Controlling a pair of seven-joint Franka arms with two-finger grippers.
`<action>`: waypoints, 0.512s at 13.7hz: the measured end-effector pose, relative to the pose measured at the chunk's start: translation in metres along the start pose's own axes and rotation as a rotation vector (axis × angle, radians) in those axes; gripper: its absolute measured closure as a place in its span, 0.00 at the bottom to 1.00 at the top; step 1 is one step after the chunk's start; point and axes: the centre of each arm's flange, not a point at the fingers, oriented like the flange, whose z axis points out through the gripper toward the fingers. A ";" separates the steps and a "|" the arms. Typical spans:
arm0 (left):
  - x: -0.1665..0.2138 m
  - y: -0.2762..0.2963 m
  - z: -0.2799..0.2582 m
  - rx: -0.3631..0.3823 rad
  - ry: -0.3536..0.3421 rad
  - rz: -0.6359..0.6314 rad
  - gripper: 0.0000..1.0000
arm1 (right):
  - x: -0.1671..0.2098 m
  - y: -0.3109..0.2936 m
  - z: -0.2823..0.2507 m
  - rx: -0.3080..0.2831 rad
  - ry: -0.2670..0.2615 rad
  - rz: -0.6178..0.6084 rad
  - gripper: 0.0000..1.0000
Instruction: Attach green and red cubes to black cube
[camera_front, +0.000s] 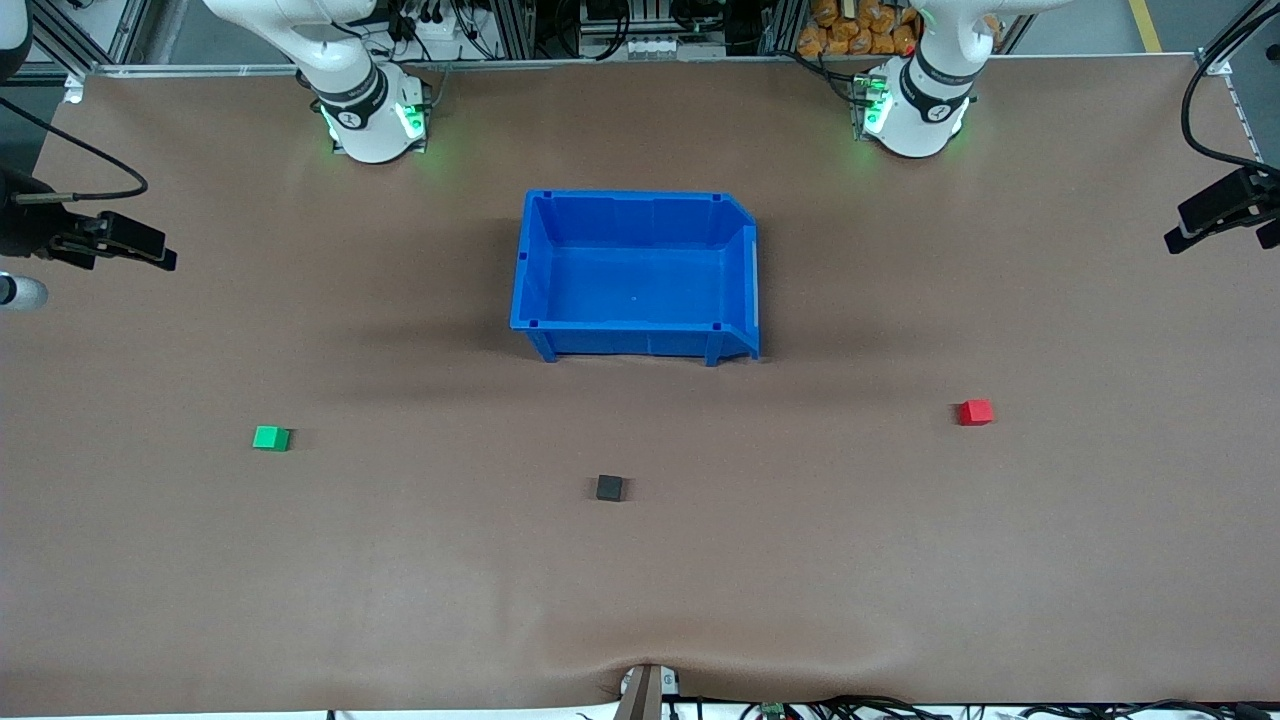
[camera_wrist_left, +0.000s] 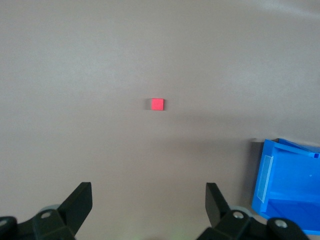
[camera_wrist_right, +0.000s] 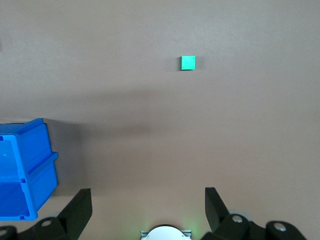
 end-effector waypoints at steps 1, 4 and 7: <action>0.000 0.000 0.000 0.000 0.000 0.000 0.00 | 0.000 -0.001 0.000 0.000 0.002 -0.001 0.00; 0.000 0.000 0.000 0.000 0.000 0.000 0.00 | 0.003 -0.001 -0.001 -0.001 0.025 -0.002 0.00; 0.000 0.000 0.000 0.000 -0.001 0.000 0.00 | 0.006 0.001 -0.003 -0.001 0.047 0.002 0.00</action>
